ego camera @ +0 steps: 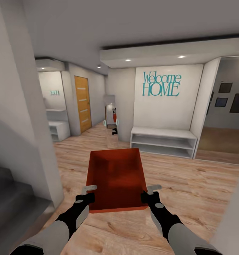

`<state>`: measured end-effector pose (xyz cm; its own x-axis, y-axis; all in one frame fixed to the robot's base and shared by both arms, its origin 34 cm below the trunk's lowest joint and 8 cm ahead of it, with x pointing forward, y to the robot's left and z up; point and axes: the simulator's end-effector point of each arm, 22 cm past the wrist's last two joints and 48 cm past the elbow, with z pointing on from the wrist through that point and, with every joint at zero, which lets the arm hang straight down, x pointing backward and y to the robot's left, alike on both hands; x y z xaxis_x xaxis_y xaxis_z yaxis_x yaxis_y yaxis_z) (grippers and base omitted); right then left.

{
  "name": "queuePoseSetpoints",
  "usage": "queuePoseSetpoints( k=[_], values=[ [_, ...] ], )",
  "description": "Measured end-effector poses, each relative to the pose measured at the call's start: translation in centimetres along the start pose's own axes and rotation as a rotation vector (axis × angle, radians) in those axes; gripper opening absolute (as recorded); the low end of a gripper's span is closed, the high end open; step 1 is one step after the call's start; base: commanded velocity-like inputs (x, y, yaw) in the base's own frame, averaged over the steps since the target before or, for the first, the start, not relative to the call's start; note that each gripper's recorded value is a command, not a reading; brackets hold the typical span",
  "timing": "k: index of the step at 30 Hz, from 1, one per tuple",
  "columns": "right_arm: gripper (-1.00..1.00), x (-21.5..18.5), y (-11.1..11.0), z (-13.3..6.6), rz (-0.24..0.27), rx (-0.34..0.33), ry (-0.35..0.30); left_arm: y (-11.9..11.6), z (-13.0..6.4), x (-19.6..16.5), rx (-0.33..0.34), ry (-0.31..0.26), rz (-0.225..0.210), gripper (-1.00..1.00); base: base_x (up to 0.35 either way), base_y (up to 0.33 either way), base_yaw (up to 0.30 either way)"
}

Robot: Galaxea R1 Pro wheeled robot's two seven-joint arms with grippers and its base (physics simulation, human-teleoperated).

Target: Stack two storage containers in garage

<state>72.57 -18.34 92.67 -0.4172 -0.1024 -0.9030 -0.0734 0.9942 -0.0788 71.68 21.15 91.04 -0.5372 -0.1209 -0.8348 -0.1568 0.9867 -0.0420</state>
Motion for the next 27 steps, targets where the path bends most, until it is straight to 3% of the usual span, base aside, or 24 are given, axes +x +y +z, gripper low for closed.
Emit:
queuePoseSetpoints(
  k=[27],
  values=[
    [-1.0, 0.0, 0.05, 0.0, -0.001, 0.0, 0.001, 0.05, 0.01, 0.03, 0.0, 0.001, -0.001, -1.0, 0.322, 0.0, 0.0]
  ],
)
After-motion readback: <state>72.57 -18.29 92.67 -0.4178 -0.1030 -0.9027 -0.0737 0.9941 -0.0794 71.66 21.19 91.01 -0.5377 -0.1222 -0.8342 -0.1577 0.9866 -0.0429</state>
